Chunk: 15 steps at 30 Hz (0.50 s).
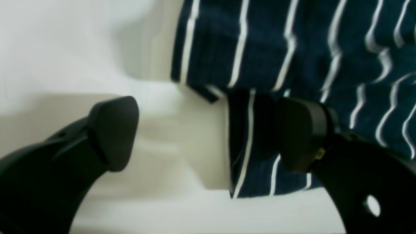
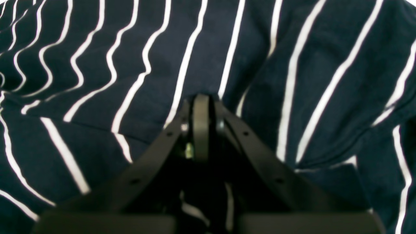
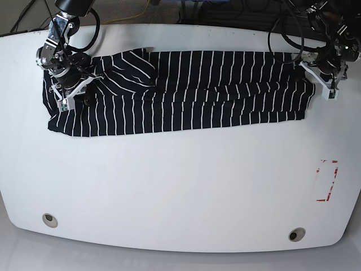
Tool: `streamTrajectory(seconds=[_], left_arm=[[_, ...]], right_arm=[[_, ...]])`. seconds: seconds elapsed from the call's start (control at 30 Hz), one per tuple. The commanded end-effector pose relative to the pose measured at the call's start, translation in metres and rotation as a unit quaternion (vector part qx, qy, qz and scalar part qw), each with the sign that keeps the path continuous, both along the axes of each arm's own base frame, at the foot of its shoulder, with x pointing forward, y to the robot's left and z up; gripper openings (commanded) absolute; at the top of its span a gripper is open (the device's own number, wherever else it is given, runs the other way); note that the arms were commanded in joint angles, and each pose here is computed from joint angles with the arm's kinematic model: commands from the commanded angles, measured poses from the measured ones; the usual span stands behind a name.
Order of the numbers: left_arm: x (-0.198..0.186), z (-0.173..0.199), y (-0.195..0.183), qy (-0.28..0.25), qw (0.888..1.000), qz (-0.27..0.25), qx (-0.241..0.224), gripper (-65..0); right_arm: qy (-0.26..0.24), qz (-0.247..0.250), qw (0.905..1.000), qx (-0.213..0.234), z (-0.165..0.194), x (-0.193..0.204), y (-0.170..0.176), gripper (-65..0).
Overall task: Layout the t-shirt on the table in an organized manner, then fold the t-shirt properly
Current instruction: 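Regrasp the shirt end with the left gripper and straighten it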
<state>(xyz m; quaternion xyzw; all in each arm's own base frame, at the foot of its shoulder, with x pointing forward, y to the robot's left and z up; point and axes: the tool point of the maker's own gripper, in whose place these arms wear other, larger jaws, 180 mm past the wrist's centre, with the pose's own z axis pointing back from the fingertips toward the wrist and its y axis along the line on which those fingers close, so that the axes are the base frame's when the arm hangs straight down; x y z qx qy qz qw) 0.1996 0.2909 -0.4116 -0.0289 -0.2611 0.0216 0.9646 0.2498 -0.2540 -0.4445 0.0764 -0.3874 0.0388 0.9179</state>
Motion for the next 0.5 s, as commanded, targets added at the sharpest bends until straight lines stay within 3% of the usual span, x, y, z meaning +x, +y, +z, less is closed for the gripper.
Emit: streamTrajectory(seconds=[0.0,0.47], left_arm=[[0.008,0.008,0.000,-0.015,1.000,-0.008,0.005,-1.0],[0.027,0.010,-0.039,-0.039,0.997,-0.058,-0.039,-1.2]], right_arm=[[0.123,0.014,0.9913,-0.047,-0.038,-0.044,-0.009,-62.6],[0.123,0.014,0.9912,-0.048,-0.038,-0.044,-0.009,-62.6]])
